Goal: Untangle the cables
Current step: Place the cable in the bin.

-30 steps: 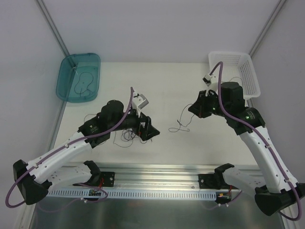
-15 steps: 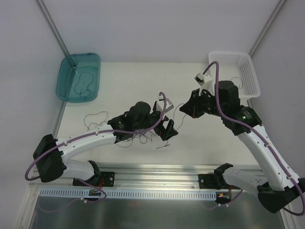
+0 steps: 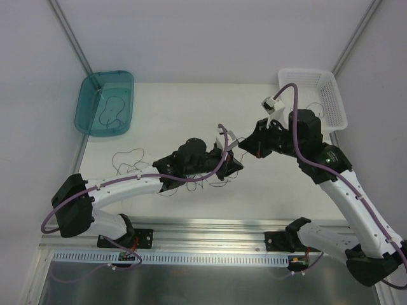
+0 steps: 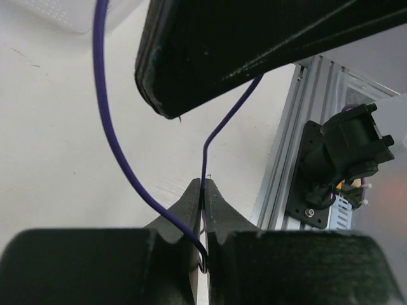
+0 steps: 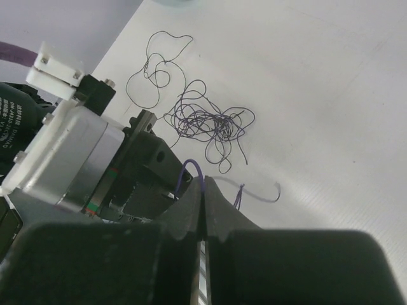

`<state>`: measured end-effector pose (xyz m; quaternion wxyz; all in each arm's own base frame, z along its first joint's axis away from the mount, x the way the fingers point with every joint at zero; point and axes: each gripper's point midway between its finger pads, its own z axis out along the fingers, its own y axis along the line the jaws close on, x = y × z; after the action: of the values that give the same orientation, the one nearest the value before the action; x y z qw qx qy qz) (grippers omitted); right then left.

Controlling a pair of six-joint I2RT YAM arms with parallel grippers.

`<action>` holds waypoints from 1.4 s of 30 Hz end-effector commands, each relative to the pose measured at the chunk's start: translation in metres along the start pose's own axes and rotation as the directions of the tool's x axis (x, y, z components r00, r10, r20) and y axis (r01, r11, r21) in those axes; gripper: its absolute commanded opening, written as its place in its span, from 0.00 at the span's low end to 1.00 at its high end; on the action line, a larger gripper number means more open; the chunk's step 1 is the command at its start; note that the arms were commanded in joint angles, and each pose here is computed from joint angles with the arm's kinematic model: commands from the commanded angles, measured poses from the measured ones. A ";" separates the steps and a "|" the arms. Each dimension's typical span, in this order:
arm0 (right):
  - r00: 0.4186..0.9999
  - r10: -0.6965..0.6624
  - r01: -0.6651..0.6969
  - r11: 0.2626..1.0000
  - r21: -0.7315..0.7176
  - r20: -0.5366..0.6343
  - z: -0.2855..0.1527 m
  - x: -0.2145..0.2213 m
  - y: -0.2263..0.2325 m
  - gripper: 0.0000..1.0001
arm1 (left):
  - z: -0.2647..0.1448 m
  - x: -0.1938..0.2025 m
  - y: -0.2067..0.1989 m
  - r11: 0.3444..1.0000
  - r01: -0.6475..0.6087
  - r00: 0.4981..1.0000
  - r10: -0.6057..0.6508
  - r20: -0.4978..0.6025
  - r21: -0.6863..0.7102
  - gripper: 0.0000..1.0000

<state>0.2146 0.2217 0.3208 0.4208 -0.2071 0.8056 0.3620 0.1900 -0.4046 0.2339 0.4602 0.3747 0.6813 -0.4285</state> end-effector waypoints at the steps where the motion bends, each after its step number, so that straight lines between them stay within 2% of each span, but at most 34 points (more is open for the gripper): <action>1: 0.998 -0.012 0.012 1.000 -0.001 0.060 -0.007 -0.009 0.004 0.01 | -0.001 -0.028 -0.007 1.000 -0.016 0.995 0.015 0.099 0.015 0.00; 3: 0.998 -0.009 0.008 1.000 0.021 0.063 -0.009 -0.007 0.000 0.02 | -0.003 -0.032 -0.006 1.000 -0.015 0.994 0.015 0.111 0.001 0.00; 6: 0.998 -0.009 0.006 0.999 0.049 0.064 -0.015 -0.002 -0.004 0.21 | -0.008 -0.043 -0.003 0.999 -0.012 0.990 0.016 0.139 -0.031 0.00; 7: 0.998 -0.009 0.006 0.998 0.056 0.063 -0.016 0.000 -0.005 0.39 | -0.011 -0.045 -0.001 0.999 -0.009 0.990 0.015 0.139 -0.049 0.00; 9: 0.997 -0.025 0.019 0.997 0.076 0.068 -0.024 0.002 -0.007 0.58 | -0.014 -0.050 0.003 0.998 -0.009 0.990 0.018 0.143 -0.070 0.00; 10: 0.997 -0.028 0.022 0.996 0.085 0.070 -0.028 0.003 -0.008 0.71 | -0.015 -0.053 0.007 0.996 -0.008 0.989 0.021 0.144 -0.088 0.00; 13: 0.994 -0.068 0.057 0.991 0.123 0.087 -0.045 0.003 -0.010 0.86 | -0.019 -0.056 0.017 0.993 0.009 0.993 0.005 0.117 -0.122 0.00; 16: 0.991 -0.090 0.073 0.984 0.163 0.102 -0.062 0.007 -0.013 0.94 | -0.030 -0.069 0.035 0.987 0.026 0.992 -0.005 0.125 -0.162 0.00; 19: 0.988 -0.105 0.079 0.975 0.206 0.117 -0.078 0.018 -0.019 0.98 | -0.051 -0.090 0.064 0.971 0.056 0.988 -0.020 0.156 -0.231 0.00; 21: 0.986 -0.110 0.082 0.974 0.210 0.128 -0.082 0.025 -0.021 1.00 | -0.071 -0.100 0.097 0.946 0.100 0.984 -0.047 0.174 -0.310 0.00; 22: 0.987 -0.106 0.078 0.974 0.211 0.125 -0.082 0.033 -0.023 0.97 | -0.082 -0.106 0.107 0.934 0.111 0.980 -0.047 0.192 -0.340 0.00; 26: 0.982 -0.113 0.084 0.979 0.187 0.153 -0.088 0.048 -0.022 0.97 | -0.134 -0.123 0.168 0.842 0.152 0.969 -0.023 0.247 -0.518 0.00; 27: 0.984 -0.108 0.082 0.981 0.178 0.141 -0.087 0.054 -0.022 0.97 | -0.160 -0.132 0.193 0.795 0.168 0.961 -0.002 0.275 -0.583 0.00; 30: 0.991 -0.091 0.074 0.985 0.154 0.100 -0.080 0.071 -0.023 0.97 | -0.208 -0.152 0.228 0.685 0.170 0.951 0.074 0.300 -0.708 0.00; 34: 0.996 -0.067 0.059 0.989 0.134 0.056 -0.072 0.085 -0.025 0.97 | -0.295 -0.169 0.295 0.426 0.190 0.944 0.168 0.283 -0.885 0.00; 36: 0.997 -0.059 0.053 0.991 0.120 0.044 -0.068 0.090 -0.025 0.97 | -0.324 -0.184 0.312 0.340 0.199 0.938 0.205 0.279 -0.919 0.00; 37: 0.997 -0.057 0.051 0.992 0.114 0.044 -0.066 0.090 -0.024 0.97 | -0.343 -0.176 0.336 0.275 0.214 0.944 0.187 0.270 -0.937 0.00; 39: 0.999 -0.045 0.041 0.994 0.105 0.029 -0.061 0.095 -0.025 0.97 | -0.365 -0.194 0.353 0.220 0.222 0.937 0.222 0.271 -0.950 0.00; 41: 0.999 -0.039 0.037 0.994 0.099 0.016 -0.056 0.097 -0.026 0.97 | -0.378 -0.182 0.391 0.163 0.220 0.950 0.188 0.249 -0.962 0.00; 42: 0.999 -0.036 0.035 0.995 0.091 0.008 -0.055 0.099 -0.025 0.97 | -0.388 -0.196 0.398 0.145 0.224 0.944 0.212 0.252 -0.964 0.00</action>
<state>0.1453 0.1499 0.2470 0.4442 -0.1912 0.8236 0.2963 0.4672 0.0400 0.3954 0.6920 -0.0866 0.7164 0.0195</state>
